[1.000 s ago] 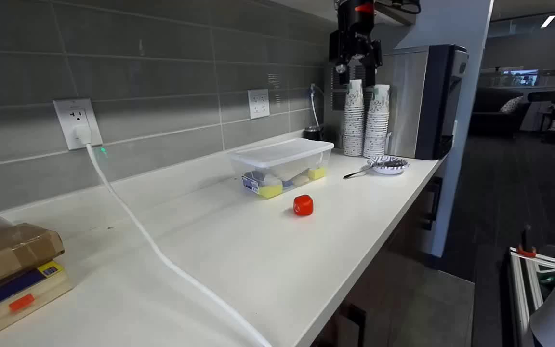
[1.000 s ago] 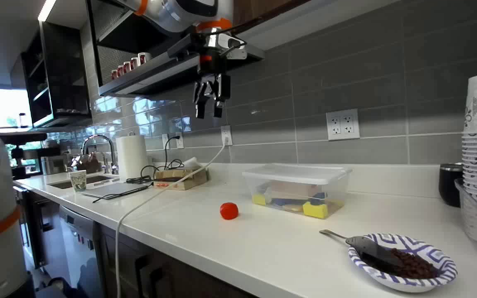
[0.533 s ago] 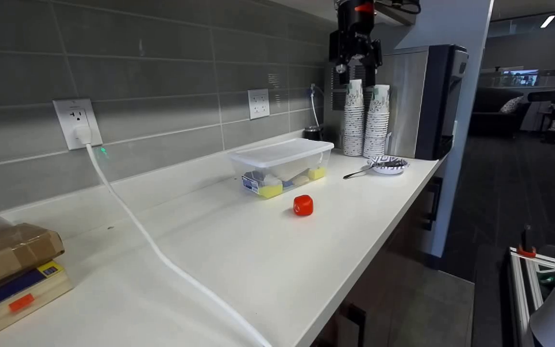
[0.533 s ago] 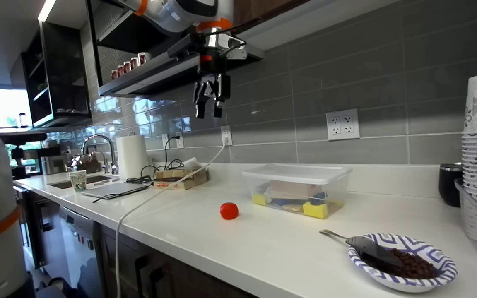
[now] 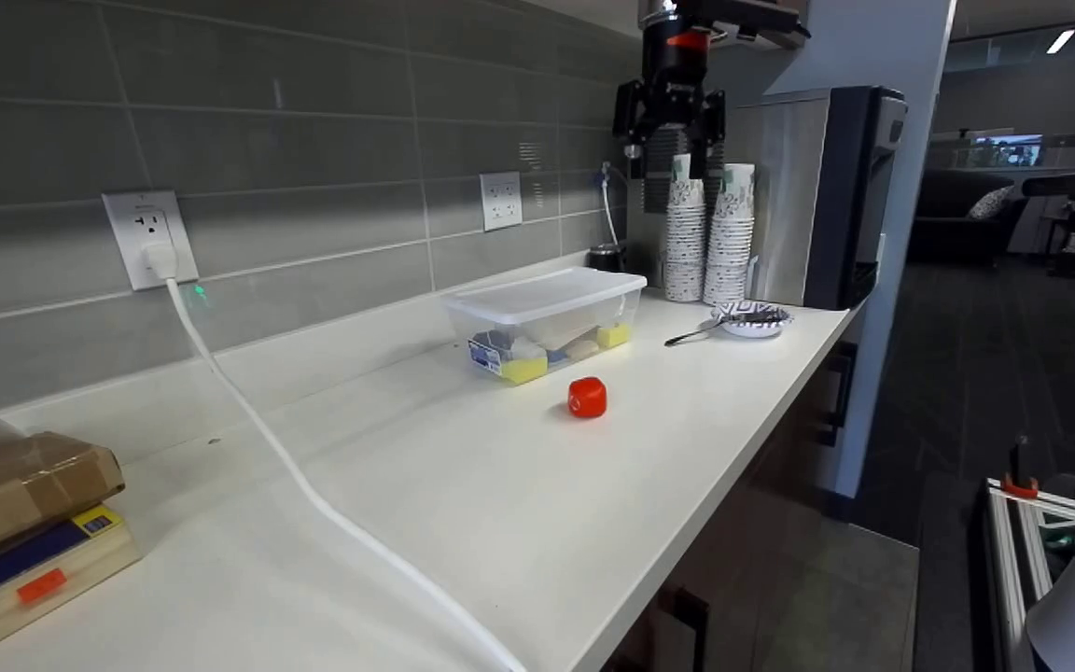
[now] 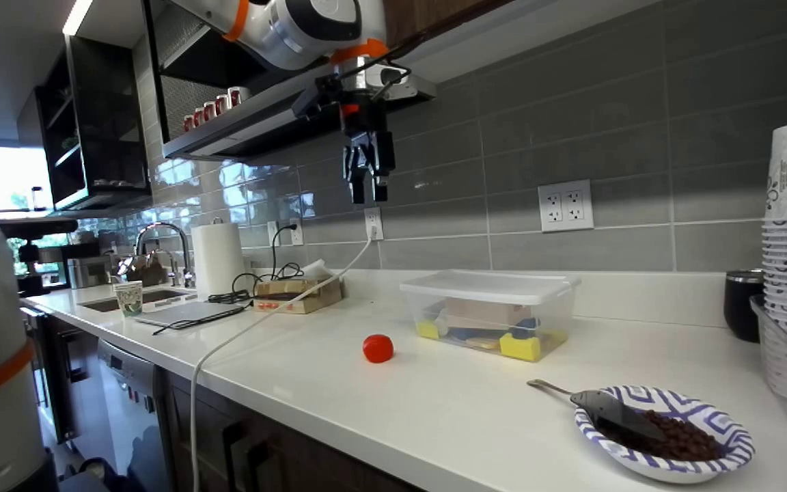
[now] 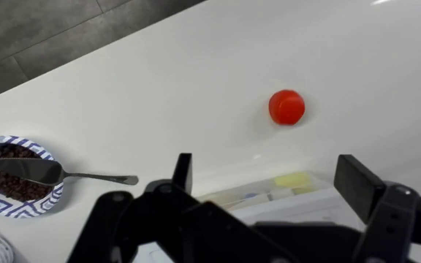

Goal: Use the silver spatula to stir the contents of the white plate

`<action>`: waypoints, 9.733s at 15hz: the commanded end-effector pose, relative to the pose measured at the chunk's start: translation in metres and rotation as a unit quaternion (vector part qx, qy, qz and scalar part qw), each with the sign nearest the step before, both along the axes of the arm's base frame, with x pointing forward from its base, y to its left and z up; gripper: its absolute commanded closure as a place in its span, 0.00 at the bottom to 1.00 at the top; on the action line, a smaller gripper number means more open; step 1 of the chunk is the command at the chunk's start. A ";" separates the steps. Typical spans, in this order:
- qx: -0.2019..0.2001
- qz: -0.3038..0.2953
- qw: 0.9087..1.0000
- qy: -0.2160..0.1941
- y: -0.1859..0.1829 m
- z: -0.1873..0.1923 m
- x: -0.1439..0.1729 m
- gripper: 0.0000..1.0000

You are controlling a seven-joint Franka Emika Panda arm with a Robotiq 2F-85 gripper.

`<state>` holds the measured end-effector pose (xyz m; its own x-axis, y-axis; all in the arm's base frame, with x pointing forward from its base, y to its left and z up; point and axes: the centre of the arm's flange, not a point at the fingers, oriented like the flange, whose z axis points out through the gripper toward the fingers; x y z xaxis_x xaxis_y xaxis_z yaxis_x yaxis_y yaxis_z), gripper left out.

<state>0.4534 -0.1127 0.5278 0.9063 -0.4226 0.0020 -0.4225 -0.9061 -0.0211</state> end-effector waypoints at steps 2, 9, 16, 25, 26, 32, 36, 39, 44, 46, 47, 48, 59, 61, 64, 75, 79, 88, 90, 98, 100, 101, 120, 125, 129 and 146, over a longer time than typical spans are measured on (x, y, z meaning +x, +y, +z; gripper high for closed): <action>-0.051 -0.101 0.992 -0.056 -0.019 -0.027 0.013 0.00; -0.102 -0.266 0.953 -0.102 -0.084 -0.094 0.042 0.00; -0.147 -0.433 0.885 -0.090 -0.125 -0.161 0.060 0.00; -0.165 -0.632 0.754 -0.068 -0.182 -0.210 0.057 0.00; -0.166 -0.651 0.738 -0.064 -0.190 -0.217 0.054 0.00; -0.187 -0.748 0.637 -0.013 -0.202 -0.255 0.046 0.00; -0.180 -0.777 0.603 0.011 -0.194 -0.267 0.055 0.00; -0.162 -0.789 0.592 0.009 -0.190 -0.264 0.071 0.00; -0.152 -0.797 0.584 -0.008 -0.190 -0.267 0.088 0.00; -0.155 -0.798 0.583 -0.010 -0.194 -0.273 0.090 0.00; -0.157 -0.798 0.582 -0.010 -0.196 -0.276 0.091 0.00; -0.159 -0.799 0.580 -0.010 -0.200 -0.281 0.092 0.00; -0.161 -0.802 0.575 -0.017 -0.218 -0.294 0.101 0.26; -0.160 -0.802 0.576 -0.017 -0.217 -0.293 0.102 0.42; -0.159 -0.802 0.575 -0.019 -0.213 -0.289 0.103 0.65; -0.150 -0.797 0.584 -0.021 -0.201 -0.273 0.112 0.97; -0.138 -0.795 0.590 -0.022 -0.198 -0.249 0.123 0.97; -0.121 -0.795 0.595 0.015 -0.242 -0.190 0.121 0.97; -0.109 -0.794 0.598 0.029 -0.263 -0.178 0.115 0.97; -0.023 -0.768 0.634 0.090 -0.348 -0.138 0.069 0.97; -0.005 -0.759 0.643 0.102 -0.348 -0.129 0.065 0.97; 0.001 -0.754 0.648 0.105 -0.347 -0.122 0.064 0.97; 0.148 -0.652 0.714 0.205 -0.274 -0.145 0.076 0.97; 0.159 -0.662 0.704 0.202 -0.293 -0.141 0.068 0.97; 0.159 -0.663 0.705 0.199 -0.305 -0.148 0.061 0.97; 0.100 -0.679 0.702 0.193 -0.313 -0.160 0.062 0.97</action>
<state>0.5112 -0.4220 0.3648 -0.3902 -0.8409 -0.3751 -0.9164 0.3152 0.2468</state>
